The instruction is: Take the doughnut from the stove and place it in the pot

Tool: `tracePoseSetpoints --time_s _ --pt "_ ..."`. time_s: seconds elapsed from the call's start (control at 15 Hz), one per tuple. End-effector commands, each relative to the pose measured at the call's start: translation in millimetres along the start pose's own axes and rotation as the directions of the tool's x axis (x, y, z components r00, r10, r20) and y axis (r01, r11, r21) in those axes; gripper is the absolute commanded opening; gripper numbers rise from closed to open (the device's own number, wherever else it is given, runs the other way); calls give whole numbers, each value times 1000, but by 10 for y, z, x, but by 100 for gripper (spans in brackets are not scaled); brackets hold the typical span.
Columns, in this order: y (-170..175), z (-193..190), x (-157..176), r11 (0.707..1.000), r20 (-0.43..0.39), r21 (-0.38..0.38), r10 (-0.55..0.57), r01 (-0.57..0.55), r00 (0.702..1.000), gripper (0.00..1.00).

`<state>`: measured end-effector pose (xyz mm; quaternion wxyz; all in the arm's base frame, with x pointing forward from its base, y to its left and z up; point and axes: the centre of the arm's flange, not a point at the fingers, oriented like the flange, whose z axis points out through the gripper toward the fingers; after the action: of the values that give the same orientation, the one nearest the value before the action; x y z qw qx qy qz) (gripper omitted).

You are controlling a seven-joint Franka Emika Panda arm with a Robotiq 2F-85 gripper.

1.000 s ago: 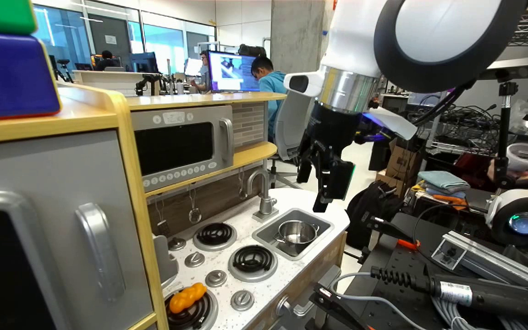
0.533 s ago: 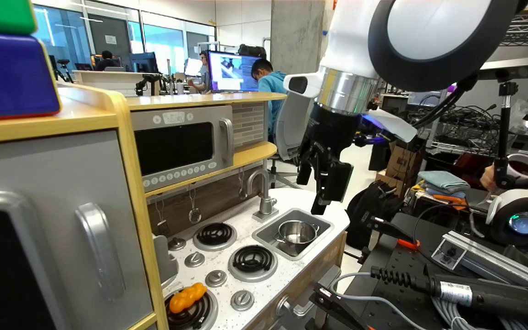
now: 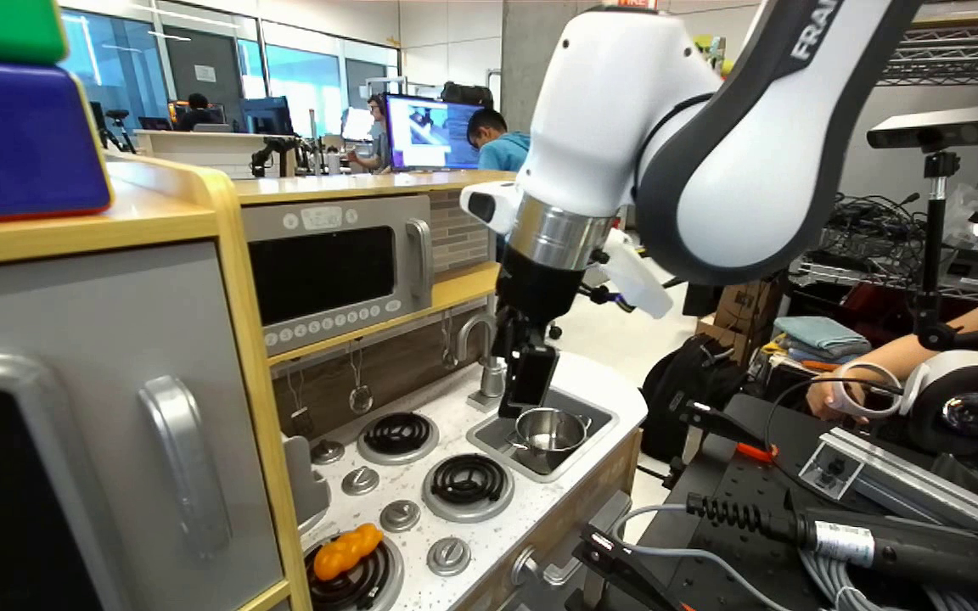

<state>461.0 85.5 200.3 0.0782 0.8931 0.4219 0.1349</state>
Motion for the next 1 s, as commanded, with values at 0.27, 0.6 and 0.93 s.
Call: tracePoseSetpoints --time_s 0.27,0.6,0.93 --pt "-483 1185 1059 999 75 -34 -4 7 997 100" --pt "-798 1322 1106 1000 63 7 -26 25 998 100" --pt "-569 1179 976 977 131 114 -194 179 972 100"
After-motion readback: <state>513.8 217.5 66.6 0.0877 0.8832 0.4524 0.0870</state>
